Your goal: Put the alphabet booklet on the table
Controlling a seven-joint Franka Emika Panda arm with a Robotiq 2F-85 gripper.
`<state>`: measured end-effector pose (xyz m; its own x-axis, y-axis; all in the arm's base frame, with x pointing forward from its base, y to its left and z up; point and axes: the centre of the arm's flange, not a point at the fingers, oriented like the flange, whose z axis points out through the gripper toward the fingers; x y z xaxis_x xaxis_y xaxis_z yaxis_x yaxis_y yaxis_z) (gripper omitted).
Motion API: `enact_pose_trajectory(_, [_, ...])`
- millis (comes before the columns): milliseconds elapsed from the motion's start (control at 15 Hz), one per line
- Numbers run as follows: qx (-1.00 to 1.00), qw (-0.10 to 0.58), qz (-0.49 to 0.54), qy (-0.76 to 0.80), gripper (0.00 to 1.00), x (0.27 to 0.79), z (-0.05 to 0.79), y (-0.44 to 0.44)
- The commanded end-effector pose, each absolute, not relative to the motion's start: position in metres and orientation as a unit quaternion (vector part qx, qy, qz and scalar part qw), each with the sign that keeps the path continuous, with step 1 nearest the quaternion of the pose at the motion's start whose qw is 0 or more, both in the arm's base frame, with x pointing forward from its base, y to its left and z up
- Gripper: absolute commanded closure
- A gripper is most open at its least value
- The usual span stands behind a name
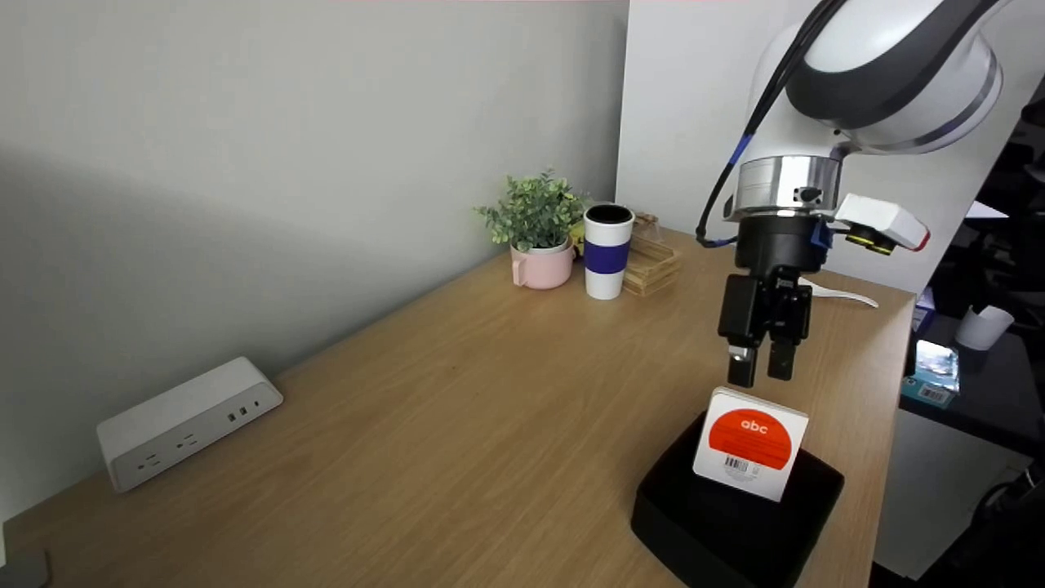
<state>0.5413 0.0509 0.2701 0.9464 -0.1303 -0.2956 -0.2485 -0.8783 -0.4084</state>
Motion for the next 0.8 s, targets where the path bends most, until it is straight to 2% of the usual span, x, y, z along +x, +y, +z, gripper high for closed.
enact_pose_trajectory(0, [-0.958, 0.211, 0.162, 0.103, 0.0, 0.534, 0.261, 0.063])
enact_pose_trajectory(200, [-0.959, 0.198, 0.175, 0.102, 0.0, 0.535, 0.253, 0.068])
enact_pose_trajectory(733, [-0.97, 0.082, 0.229, -0.002, 0.0, 0.538, 0.239, 0.064])
